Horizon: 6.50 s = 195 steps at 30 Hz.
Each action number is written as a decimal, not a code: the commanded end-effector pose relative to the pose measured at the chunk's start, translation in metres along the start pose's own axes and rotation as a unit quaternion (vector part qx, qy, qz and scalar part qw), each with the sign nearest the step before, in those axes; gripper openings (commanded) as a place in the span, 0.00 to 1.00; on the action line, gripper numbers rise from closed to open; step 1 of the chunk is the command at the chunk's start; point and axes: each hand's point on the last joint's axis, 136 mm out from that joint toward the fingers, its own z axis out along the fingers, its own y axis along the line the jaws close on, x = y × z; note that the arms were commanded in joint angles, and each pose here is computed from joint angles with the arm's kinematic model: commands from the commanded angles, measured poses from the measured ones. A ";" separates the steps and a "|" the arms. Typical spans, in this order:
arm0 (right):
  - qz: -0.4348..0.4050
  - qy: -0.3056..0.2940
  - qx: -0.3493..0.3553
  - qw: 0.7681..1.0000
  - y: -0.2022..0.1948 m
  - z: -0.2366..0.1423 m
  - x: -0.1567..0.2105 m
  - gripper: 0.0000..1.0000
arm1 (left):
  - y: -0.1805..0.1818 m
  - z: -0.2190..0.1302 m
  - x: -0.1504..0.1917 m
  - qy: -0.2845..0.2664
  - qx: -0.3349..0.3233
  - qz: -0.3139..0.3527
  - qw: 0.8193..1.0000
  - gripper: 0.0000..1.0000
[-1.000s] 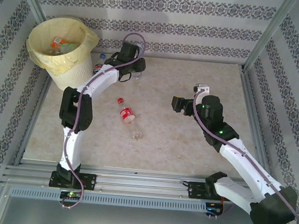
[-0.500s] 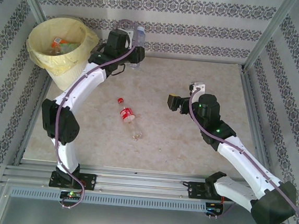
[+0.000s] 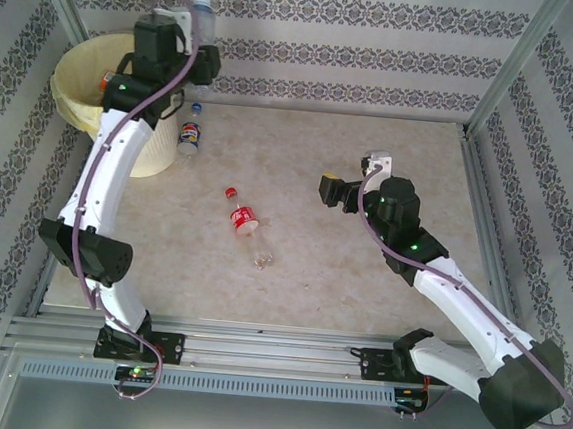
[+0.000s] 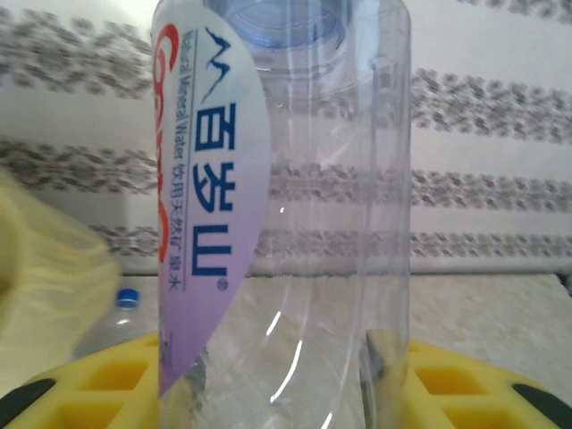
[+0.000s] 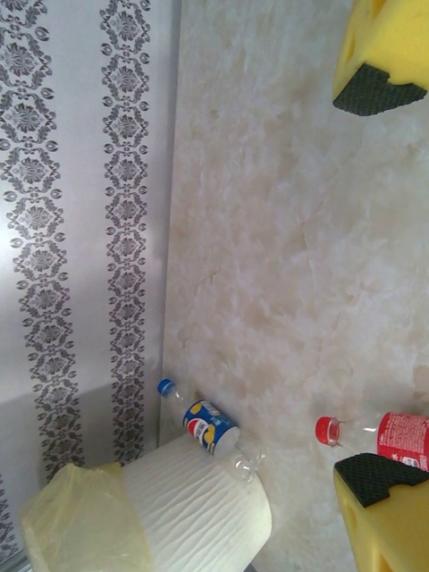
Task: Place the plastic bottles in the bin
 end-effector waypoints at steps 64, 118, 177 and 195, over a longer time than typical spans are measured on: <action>0.011 0.001 0.055 0.998 -0.015 0.015 0.002 0.98 | 0.121 0.008 0.014 0.057 -0.104 -0.149 0.982 1.00; -0.093 0.038 -0.024 0.995 0.011 0.001 0.056 0.98 | -0.057 0.009 0.444 0.450 -0.176 -0.179 0.857 0.88; -0.167 0.019 -0.220 0.961 0.128 0.022 0.007 0.98 | 0.059 -0.020 0.022 -0.112 -0.124 -0.086 0.982 0.55; -0.172 0.039 -0.202 0.963 0.121 0.024 0.014 0.98 | 0.152 -0.001 -0.066 -0.136 -0.192 -0.008 0.972 0.56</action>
